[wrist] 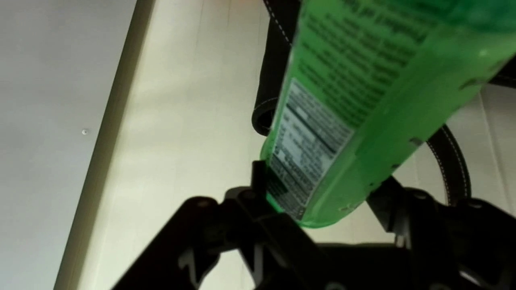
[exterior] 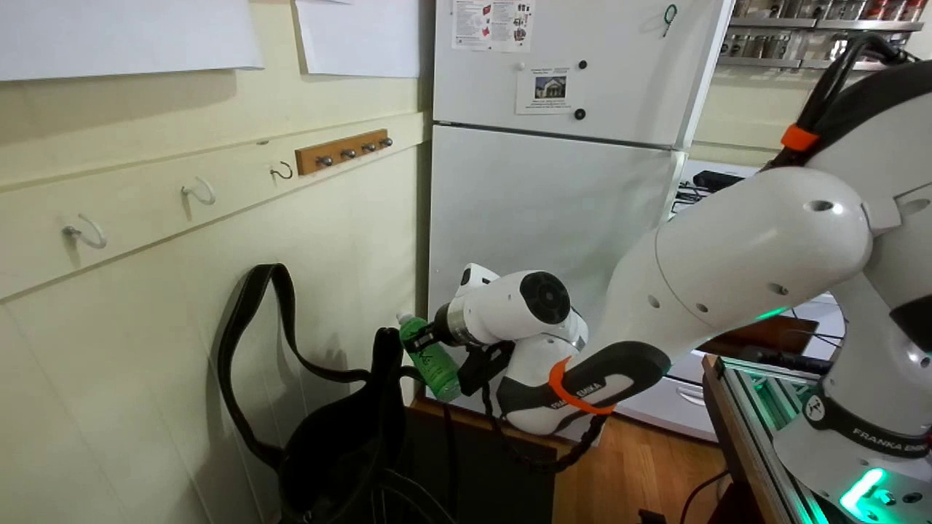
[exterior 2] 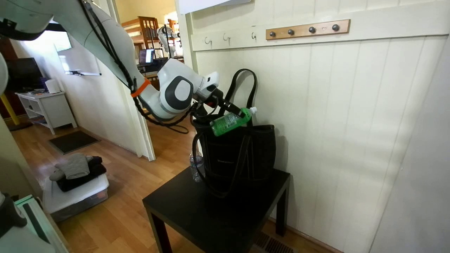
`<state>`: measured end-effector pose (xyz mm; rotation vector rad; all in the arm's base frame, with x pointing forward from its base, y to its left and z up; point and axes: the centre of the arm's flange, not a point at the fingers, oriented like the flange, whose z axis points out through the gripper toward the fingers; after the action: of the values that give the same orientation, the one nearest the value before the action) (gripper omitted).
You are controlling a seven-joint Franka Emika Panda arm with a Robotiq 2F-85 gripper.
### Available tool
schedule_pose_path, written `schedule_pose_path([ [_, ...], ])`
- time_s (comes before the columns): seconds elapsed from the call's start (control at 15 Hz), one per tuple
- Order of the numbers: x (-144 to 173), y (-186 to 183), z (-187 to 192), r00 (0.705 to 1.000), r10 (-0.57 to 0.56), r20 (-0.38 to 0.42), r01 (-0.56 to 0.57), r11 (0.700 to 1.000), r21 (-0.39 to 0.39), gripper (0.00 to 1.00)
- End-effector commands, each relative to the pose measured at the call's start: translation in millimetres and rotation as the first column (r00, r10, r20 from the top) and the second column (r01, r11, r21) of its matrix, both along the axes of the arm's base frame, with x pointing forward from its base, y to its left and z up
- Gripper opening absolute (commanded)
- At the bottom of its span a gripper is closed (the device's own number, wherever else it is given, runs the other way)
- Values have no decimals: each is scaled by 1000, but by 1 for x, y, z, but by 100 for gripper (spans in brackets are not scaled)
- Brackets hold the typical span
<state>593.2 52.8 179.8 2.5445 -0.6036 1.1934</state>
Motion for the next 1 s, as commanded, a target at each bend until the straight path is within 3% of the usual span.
schedule_pose_path([
  [0.0,9,10,-24,996,31,81,-26,998,-60,37],
  [0.4,10,10,-51,978,28,207,-8,995,-97,37],
  [0.93,32,14,-72,967,-22,253,43,996,-75,37],
])
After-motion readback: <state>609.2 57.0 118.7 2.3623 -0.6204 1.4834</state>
